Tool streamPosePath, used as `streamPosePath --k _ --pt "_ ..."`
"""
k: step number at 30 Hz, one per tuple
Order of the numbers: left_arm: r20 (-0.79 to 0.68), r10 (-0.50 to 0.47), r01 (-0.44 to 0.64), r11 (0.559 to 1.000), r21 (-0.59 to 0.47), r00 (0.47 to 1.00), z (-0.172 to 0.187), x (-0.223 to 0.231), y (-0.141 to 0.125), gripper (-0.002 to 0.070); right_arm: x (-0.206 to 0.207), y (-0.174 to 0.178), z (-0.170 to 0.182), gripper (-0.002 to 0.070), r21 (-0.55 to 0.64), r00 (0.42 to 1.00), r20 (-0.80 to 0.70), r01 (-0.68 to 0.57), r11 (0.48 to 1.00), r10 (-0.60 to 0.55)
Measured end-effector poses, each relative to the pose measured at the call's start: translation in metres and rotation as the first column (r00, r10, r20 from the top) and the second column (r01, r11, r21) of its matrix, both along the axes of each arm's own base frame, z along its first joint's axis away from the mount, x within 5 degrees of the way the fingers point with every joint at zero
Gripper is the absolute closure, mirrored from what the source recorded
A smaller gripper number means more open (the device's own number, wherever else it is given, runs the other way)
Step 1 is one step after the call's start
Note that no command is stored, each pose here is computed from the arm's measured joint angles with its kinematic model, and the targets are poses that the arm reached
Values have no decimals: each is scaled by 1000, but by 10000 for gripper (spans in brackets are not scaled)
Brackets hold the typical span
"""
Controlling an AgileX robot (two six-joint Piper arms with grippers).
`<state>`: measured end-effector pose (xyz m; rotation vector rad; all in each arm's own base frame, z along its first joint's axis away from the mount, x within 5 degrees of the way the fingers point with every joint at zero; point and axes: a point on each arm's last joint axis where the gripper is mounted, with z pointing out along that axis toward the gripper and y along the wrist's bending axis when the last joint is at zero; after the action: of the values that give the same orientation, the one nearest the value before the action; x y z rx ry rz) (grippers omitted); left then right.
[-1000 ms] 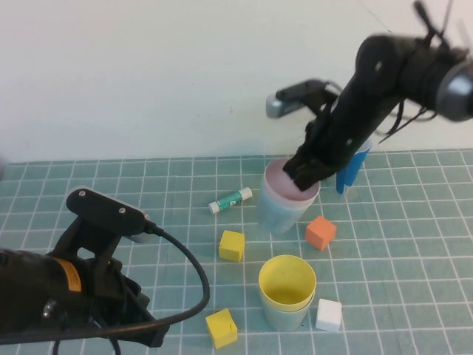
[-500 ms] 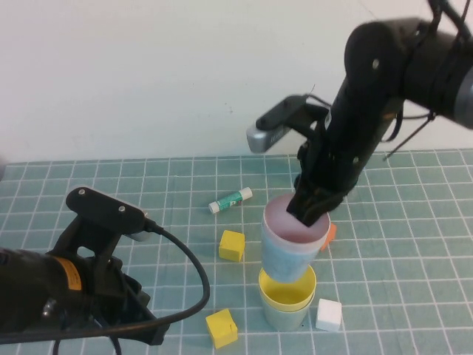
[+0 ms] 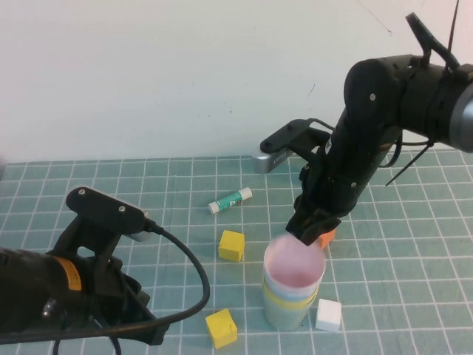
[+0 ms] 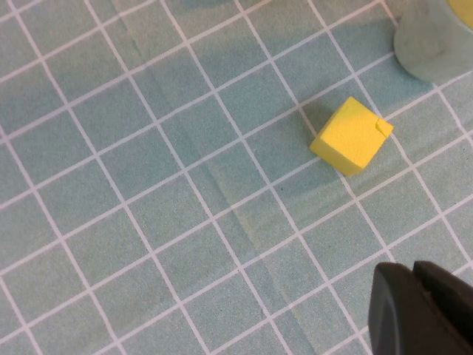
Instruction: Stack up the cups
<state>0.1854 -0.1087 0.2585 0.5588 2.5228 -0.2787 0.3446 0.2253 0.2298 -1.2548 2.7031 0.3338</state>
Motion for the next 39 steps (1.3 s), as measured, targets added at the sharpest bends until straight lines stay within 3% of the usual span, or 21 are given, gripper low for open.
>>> streamPosePath --k 3,7,13,19,24,28,34,39 --pt "2 -1 1 1000 3 1000 0 0 0 677 -1 1 0 508 15 1000 -10 7 1000 -6" --pt "28 -4 4 1000 0 1000 4 -1 2 677 -6 0 10 487 33 1000 -10 -19 999 19" --pt "134 -9 13 1000 -27 991 22 -17 12 677 -31 -8 66 484 209 978 203 -84 974 40" --pt "279 7 23 994 -104 960 40 -55 34 677 -84 -34 107 549 356 913 409 -159 921 -1" --pt "403 58 32 977 -212 913 54 -93 55 677 -144 -63 117 629 446 845 534 -259 856 -22" --pt "475 81 52 964 -259 876 58 -117 68 677 -183 -86 120 664 510 778 619 -300 806 -102" --pt "529 87 59 966 -253 844 49 -133 79 677 -230 -111 122 676 536 675 721 -403 742 -154" --pt "487 68 43 976 -213 871 37 -134 81 677 -259 -126 123 678 518 591 788 -484 705 -173"
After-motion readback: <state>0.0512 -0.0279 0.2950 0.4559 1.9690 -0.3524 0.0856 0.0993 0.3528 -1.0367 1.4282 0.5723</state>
